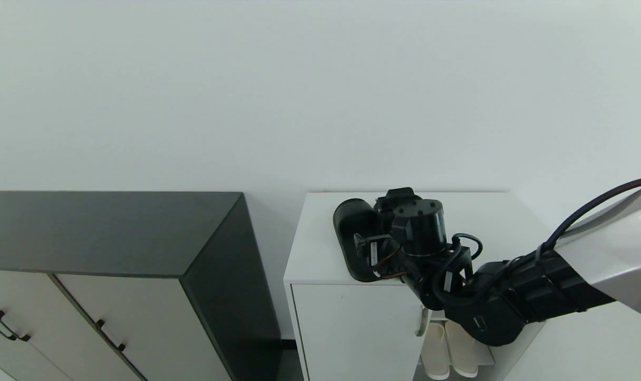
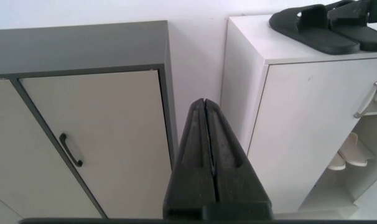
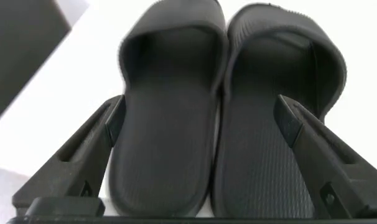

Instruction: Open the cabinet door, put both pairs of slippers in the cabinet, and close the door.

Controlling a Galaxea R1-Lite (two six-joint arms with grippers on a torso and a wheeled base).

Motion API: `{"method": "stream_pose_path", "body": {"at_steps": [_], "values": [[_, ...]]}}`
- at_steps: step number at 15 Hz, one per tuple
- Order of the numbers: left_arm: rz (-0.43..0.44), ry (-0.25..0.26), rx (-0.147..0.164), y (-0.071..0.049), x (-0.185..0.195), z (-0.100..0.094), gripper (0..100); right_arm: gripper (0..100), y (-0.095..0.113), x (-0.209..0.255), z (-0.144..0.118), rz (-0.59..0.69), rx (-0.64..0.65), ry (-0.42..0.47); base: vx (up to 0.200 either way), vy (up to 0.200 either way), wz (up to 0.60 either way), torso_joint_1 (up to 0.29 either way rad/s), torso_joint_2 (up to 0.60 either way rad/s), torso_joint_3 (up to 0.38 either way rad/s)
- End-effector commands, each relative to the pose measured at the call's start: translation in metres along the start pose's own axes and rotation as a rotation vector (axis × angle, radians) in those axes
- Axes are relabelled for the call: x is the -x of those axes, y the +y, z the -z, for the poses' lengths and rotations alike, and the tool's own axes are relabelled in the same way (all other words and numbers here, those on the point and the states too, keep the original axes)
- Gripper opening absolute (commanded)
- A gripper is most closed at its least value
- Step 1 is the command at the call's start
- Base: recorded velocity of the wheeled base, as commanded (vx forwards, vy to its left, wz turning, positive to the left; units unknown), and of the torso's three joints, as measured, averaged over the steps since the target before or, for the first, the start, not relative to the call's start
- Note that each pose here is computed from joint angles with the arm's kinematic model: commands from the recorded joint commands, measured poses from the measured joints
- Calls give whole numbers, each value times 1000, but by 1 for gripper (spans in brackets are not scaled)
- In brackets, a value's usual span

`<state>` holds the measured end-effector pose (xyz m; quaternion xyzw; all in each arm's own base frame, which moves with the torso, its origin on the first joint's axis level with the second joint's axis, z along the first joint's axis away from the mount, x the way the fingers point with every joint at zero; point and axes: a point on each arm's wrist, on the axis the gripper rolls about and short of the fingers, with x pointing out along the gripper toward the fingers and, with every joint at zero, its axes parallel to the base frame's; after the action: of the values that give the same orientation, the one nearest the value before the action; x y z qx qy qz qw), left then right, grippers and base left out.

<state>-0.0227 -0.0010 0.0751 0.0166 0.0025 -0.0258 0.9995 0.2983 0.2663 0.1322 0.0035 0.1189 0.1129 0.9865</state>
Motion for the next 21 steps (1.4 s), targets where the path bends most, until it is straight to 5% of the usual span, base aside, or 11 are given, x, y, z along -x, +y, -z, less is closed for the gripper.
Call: {"method": "stream_pose_path", "body": {"at_steps": [1, 13, 14, 21], "values": [[1, 0, 0, 0, 0, 0, 0, 100, 0, -10, 9, 9, 4, 14, 0, 0, 0, 0, 0, 0], [1, 0, 1, 0, 0, 0, 0, 100, -4, -85, 21, 51, 42, -99, 0, 0, 0, 0, 0, 0], [1, 0, 1, 0, 0, 0, 0, 0, -3, -86, 19, 49, 40, -103, 0, 0, 0, 0, 0, 0], [1, 0, 1, 0, 0, 0, 0, 0, -6, -67, 1, 39, 31, -124, 0, 0, 0, 0, 0, 0]]}}
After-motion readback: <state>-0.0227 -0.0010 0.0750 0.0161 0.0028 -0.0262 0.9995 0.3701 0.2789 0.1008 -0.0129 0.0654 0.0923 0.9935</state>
